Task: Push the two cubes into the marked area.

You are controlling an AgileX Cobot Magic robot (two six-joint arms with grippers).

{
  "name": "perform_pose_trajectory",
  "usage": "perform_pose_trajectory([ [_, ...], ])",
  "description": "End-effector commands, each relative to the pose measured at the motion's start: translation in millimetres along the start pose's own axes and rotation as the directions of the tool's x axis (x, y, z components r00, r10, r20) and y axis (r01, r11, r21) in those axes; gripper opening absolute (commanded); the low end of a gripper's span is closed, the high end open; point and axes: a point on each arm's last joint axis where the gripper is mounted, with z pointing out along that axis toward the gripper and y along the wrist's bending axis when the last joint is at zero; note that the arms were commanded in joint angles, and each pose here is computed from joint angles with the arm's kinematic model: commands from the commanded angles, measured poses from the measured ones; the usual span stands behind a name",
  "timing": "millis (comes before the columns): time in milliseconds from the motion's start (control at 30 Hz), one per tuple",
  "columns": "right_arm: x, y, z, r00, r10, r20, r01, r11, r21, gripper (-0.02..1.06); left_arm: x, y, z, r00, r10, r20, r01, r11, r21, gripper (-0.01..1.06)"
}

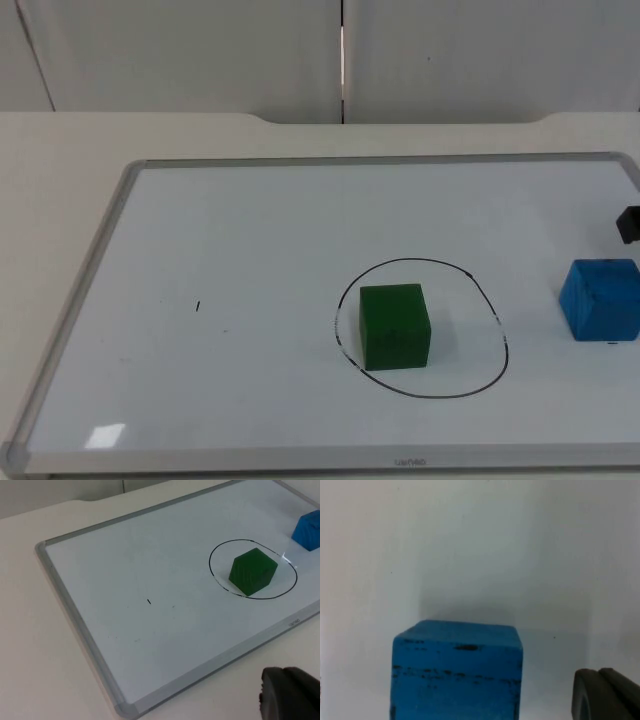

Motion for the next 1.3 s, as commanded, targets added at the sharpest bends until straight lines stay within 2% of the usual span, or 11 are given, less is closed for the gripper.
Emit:
perform_pose_trajectory([
  [0,-3,-1,-2,1.0,0.006,0.018,-0.006,1.0,-0.002,0.0,1,0,1,1.0,-0.006,0.004,0.006,1.0,-0.001,0.0],
  [167,-2,-2,-1,1.0,0.005,0.012,-0.005,1.0,-0.001,0.0,1,0,1,1.0,-0.006,0.004,0.006,1.0,-0.001,0.0],
  [367,6,2,19,0.998,-0.006,-0.069,0.006,1.0,0.0,0.0,1,0,1,1.0,-0.006,0.004,0.006,1.0,-0.001,0.0],
  [767,4,30,20,0.996,-0.086,-0.009,0.086,0.996,-0.03,0.0,1,0,1,1.0,-0.006,0.004,0.006,1.0,-0.001,0.0],
  [1267,5,30,20,0.997,-0.068,-0.021,0.068,0.997,-0.032,0.0,1,0,1,1.0,-0.006,0.004,0.006,1.0,-0.001,0.0],
])
